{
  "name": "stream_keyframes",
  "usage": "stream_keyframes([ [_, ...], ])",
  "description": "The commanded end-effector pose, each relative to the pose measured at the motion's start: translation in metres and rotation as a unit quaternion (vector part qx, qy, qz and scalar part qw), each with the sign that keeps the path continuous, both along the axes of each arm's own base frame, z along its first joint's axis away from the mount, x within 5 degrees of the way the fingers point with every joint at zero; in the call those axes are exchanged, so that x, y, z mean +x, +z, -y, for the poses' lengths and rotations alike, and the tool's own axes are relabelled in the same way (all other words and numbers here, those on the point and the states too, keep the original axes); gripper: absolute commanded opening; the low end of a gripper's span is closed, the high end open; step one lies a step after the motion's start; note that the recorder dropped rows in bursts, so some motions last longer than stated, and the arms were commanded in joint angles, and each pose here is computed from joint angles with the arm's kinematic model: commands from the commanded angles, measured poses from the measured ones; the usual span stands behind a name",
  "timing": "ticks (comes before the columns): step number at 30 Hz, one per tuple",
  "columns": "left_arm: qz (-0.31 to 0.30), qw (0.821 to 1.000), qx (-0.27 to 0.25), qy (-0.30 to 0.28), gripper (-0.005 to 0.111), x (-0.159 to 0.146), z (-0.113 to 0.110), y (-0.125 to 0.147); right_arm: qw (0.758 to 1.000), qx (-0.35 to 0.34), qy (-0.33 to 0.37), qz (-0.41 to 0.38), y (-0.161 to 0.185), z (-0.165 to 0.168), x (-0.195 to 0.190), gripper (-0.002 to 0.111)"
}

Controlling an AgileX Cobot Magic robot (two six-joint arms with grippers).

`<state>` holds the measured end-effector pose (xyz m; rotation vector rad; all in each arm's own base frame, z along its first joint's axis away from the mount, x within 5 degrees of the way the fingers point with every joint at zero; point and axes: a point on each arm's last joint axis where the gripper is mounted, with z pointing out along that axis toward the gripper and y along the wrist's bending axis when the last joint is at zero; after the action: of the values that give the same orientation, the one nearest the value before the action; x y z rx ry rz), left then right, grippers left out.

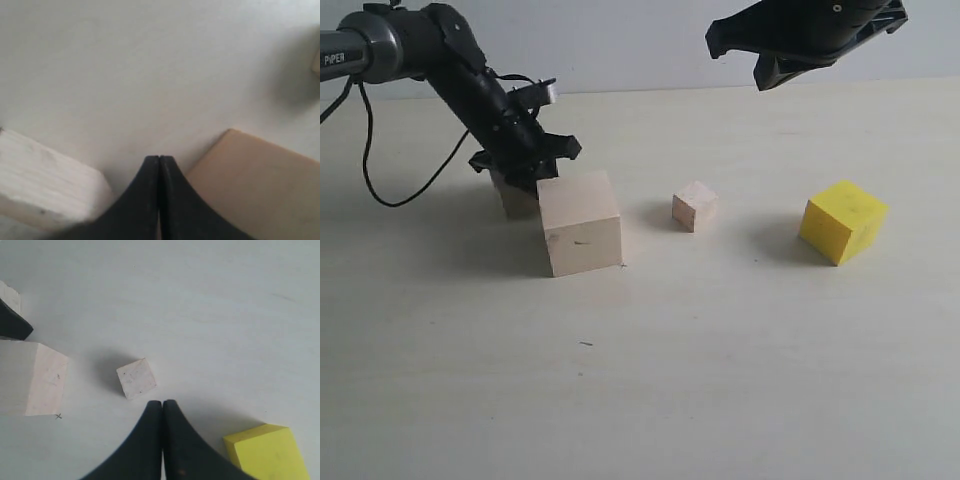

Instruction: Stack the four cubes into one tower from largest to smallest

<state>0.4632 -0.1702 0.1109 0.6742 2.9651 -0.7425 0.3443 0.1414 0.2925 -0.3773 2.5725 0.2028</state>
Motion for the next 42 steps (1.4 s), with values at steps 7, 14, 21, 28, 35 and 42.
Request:
stream_keyframes([
  [7, 0.028, 0.998, 0.037, 0.053, 0.000, 0.010, -0.040, 0.034, 1.000, -0.002, 0.000, 0.007, 0.004, 0.002, -0.001, 0.000],
  [14, -0.018, 0.998, 0.023, 0.059, 0.000, -0.024, -0.037, 0.048, 1.000, -0.008, 0.000, -0.009, -0.011, -0.001, 0.006, 0.000],
  [21, -0.036, 0.996, 0.004, 0.082, 0.000, -0.062, -0.041, 0.044, 0.997, -0.004, 0.003, -0.082, -0.079, -0.016, 0.028, 0.000],
  [28, -0.035, 0.995, -0.039, 0.085, 0.000, -0.071, -0.016, 0.040, 0.989, 0.060, 0.043, -0.128, -0.106, -0.033, 0.030, 0.000],
  [35, 0.002, 0.995, -0.032, 0.094, 0.000, -0.070, 0.003, 0.039, 0.986, 0.062, 0.052, -0.143, -0.114, -0.035, 0.029, 0.000],
  [42, 0.005, 0.994, -0.021, 0.103, 0.000, -0.069, 0.001, 0.038, 0.986, 0.062, 0.054, -0.142, -0.114, -0.035, 0.029, 0.000],
])
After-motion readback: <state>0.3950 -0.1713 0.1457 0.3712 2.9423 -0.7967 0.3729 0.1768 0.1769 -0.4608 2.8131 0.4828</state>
